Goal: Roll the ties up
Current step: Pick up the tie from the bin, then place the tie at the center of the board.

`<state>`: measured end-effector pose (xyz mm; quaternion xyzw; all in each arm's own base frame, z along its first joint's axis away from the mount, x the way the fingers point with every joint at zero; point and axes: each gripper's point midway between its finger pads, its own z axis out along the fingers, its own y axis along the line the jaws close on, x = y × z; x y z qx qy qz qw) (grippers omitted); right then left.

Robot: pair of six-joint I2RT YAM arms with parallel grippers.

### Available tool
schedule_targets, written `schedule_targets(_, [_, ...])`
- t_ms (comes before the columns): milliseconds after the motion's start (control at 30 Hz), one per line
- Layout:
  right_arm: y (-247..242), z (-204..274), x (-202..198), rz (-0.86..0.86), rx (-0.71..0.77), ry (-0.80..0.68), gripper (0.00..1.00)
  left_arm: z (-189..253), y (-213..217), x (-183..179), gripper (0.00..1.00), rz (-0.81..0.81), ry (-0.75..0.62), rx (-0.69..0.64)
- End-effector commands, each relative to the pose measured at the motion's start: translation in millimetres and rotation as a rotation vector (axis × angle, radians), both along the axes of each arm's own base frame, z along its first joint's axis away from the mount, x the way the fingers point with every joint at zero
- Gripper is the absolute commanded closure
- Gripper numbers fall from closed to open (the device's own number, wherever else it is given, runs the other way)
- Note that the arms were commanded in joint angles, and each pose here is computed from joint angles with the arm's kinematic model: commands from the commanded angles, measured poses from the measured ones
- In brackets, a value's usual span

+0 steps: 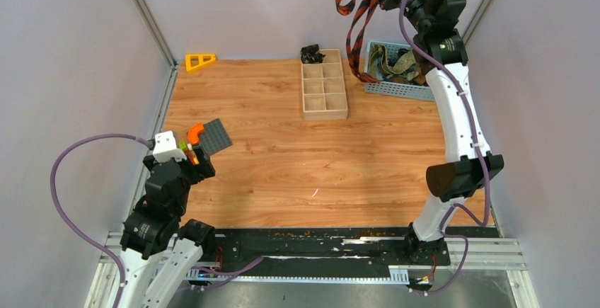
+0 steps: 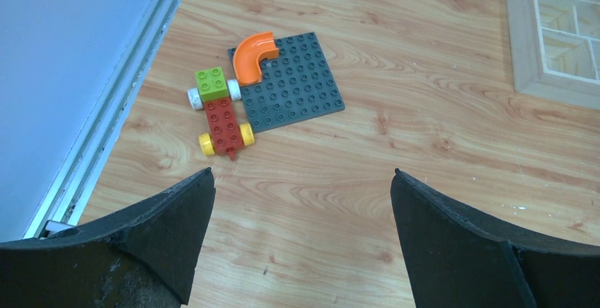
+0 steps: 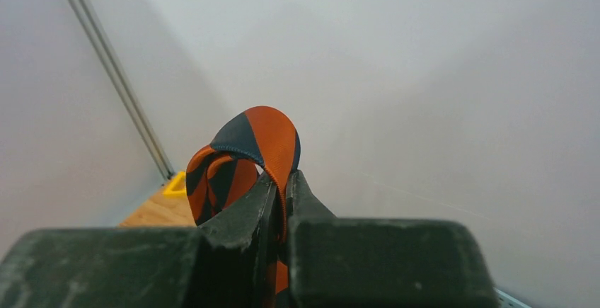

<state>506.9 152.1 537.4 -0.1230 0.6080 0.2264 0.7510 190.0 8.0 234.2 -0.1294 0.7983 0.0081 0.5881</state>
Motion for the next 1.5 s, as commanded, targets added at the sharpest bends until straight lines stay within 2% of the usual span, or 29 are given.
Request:
schedule_targets(0, [32.3,73.9,-70.6,0.116,0.113,-0.137,1.0,7.7,1.5,2.1,0.0,0.01,-0.035,-0.006])
schedule_targets(167, [66.0,104.2,-121.5,0.217,0.232,-0.177,1.0,7.6,1.4,2.6,0.0,0.009,-0.034,-0.004])
schedule_targets(300, [106.5,120.2,-164.1,0.416,0.235,-0.217,1.0,7.2,1.5,2.8,0.0,0.009,-0.032,-0.003])
schedule_targets(433, [123.9,119.0,-204.9,0.631,0.2,-0.216,1.0,8.4,2.1,1.5,0.0,0.01,-0.04,-0.006])
schedule_targets(600, [107.5,94.8,-264.1,0.782,0.039,-0.148,1.0,8.6,0.8,2.1,0.0,0.003,-0.042,-0.006])
schedule_targets(700, [85.5,83.9,-293.8,0.884,0.048,-0.092,1.0,7.5,-1.2,3.7,0.0,-0.007,-0.036,-0.004])
schedule_targets(767, [81.4,77.0,-305.8,0.991,0.07,0.003,1.0,6.5,-3.0,5.0,0.0,-0.017,-0.029,-0.003])
schedule_targets(867, [89.8,63.6,-296.0,1.109,0.075,0.128,1.0,5.1,-5.8,7.4,0.0,-0.029,-0.018,-0.002])
schedule_targets(1033, [115.1,15.8,-224.2,1.189,0.188,0.369,1.0,5.5,-4.2,6.8,0.0,-0.022,-0.021,-0.002])
schedule_targets(1100, [134.0,-16.5,-196.2,1.254,0.237,0.468,1.0,6.7,-2.9,5.7,0.0,-0.016,-0.03,-0.003])
schedule_targets(1200, [177.9,-90.0,-154.5,1.369,0.266,0.666,1.0,7.4,-1.9,4.8,0.0,-0.014,-0.035,-0.001])
schedule_targets(1333, [232.4,-172.4,-141.1,1.517,0.32,0.865,1.0,7.9,-0.2,4.1,0.0,-0.005,-0.036,0.0])
schedule_targets(1467, [269.5,-245.2,-140.2,1.534,0.338,1.035,1.0,8.2,0.5,3.9,0.0,-0.003,-0.04,0.002])
